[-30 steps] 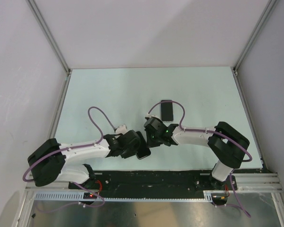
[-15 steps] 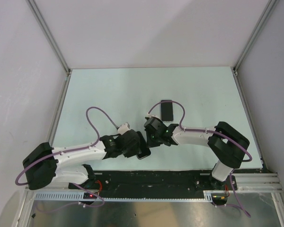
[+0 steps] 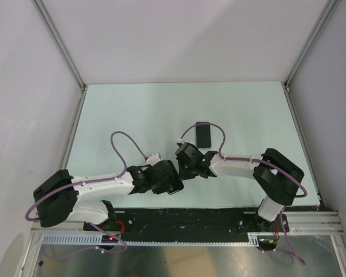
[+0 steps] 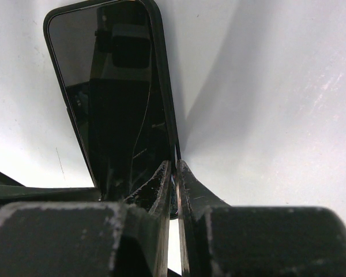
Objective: Put the phone into the phone case
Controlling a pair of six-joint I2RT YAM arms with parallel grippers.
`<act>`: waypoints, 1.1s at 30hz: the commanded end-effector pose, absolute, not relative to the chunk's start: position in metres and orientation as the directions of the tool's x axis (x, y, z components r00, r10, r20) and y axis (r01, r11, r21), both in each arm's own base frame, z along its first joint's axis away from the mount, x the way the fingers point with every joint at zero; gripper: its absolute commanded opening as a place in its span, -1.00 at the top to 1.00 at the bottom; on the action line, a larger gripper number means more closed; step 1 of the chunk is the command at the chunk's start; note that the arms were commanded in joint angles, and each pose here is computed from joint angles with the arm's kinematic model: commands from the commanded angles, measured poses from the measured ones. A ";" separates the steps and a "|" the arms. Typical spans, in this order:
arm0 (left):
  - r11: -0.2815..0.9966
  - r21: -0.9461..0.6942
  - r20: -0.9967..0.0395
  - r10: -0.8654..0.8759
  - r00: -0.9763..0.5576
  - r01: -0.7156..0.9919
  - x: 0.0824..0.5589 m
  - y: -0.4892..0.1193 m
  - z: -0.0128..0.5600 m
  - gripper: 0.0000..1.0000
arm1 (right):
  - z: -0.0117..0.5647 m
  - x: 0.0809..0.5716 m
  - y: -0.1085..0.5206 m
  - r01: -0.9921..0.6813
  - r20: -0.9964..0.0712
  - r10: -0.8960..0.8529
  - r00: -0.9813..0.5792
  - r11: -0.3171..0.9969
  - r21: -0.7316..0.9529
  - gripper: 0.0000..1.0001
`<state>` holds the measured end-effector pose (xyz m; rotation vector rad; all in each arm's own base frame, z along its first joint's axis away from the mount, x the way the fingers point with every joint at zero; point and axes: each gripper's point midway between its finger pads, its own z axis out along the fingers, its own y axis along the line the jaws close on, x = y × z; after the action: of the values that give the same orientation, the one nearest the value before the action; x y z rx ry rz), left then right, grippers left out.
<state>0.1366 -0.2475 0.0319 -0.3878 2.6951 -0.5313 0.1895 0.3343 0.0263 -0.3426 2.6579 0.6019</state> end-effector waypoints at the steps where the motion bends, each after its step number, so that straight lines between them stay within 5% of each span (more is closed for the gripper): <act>1: 0.889 -0.416 -0.294 -0.329 -0.897 -0.190 0.133 -0.252 0.034 0.49 | 0.005 0.168 0.327 -0.311 -0.335 -0.194 -0.922 0.887 0.342 0.79; 33: 0.940 -0.298 -0.339 -0.265 -0.903 -0.164 0.132 -0.237 0.024 0.52 | 0.002 0.165 0.327 -0.312 -0.328 -0.200 -0.923 0.889 0.336 0.79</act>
<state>0.1258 -0.2372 0.0226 -0.3353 2.7440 -0.4102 0.1895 0.3343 0.0260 -0.3422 2.6587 0.6013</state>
